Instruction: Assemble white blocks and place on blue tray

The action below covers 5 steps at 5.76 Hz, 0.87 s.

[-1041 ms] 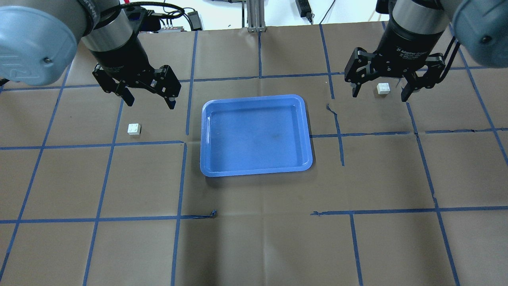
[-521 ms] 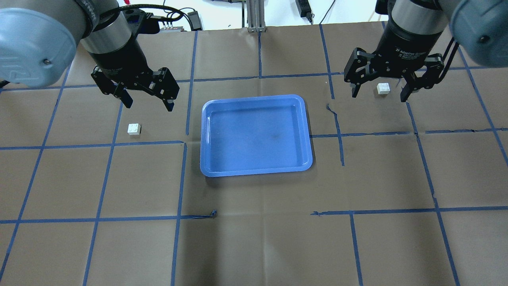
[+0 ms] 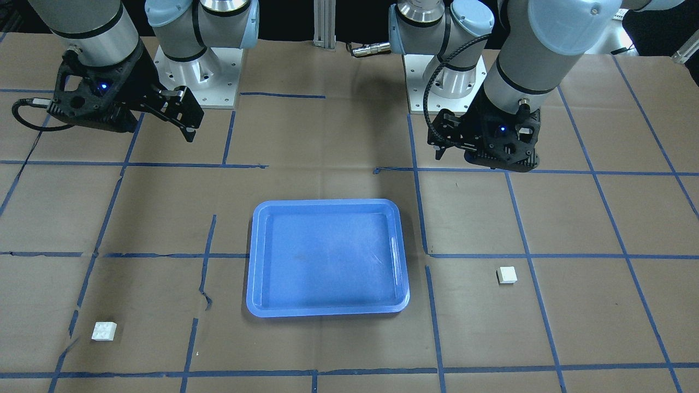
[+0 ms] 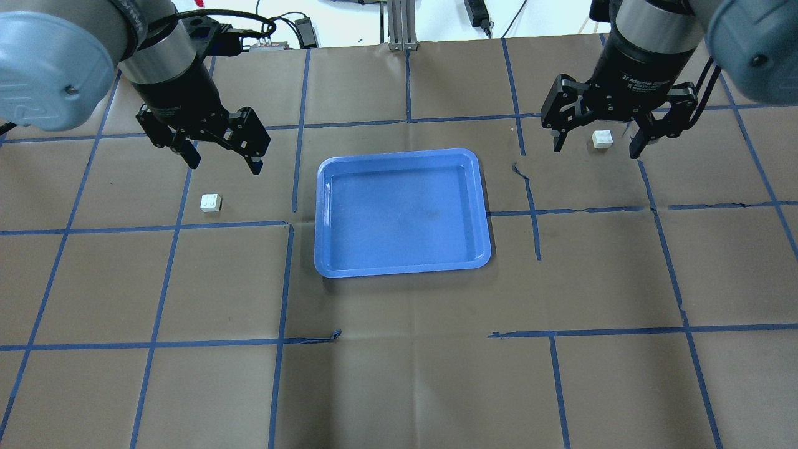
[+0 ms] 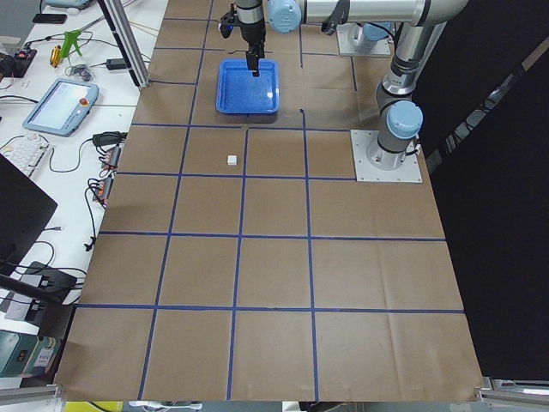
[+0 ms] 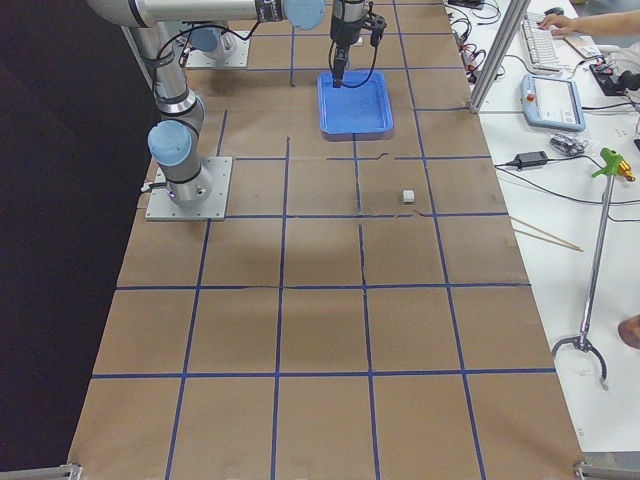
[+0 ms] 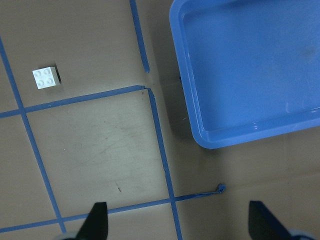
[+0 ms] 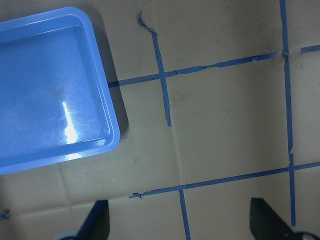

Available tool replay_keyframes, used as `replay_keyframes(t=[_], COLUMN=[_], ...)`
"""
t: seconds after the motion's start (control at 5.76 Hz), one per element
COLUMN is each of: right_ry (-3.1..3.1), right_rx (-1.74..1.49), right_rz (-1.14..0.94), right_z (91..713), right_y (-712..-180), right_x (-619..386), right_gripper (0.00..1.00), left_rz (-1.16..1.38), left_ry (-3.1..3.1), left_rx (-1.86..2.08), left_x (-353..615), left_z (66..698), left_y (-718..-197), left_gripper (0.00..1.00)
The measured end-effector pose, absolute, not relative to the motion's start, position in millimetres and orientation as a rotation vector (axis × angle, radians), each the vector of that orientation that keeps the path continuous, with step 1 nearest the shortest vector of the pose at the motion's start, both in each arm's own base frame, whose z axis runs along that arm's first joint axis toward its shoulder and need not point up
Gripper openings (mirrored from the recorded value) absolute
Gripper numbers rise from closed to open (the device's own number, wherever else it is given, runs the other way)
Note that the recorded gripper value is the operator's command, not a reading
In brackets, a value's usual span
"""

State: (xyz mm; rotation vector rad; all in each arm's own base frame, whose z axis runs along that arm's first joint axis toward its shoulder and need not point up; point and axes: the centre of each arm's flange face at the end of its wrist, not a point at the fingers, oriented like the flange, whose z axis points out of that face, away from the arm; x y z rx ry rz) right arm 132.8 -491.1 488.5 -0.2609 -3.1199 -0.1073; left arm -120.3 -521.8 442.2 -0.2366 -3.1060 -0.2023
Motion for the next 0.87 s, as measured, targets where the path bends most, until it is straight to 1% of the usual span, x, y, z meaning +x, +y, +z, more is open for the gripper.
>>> replay_keyframes(t=[0.17,0.35,0.52,0.87], right_ry=[-3.125,-3.138,-3.149,-3.104], right_rx=[-0.228,-0.123,0.054,0.573], right_rz=[-0.107,-0.098,-0.085,-0.077], right_z=[489,490,493,493], right_y=[-492,-492,-493,-493], right_x=[132,133,133,131], right_gripper=[1.00,1.00,1.00,1.00], left_rz=[-0.237,-0.257,-0.279,-0.271], left_ry=[-3.102,-3.097,-3.086,-3.072], left_rx=[-0.190,-0.145,-0.127,-0.179], left_x=[-102,-80,-50,-6], left_z=[421,397,368,319], left_y=[-532,-548,-568,-595], left_gripper=[0.99,0.99,0.98,0.98])
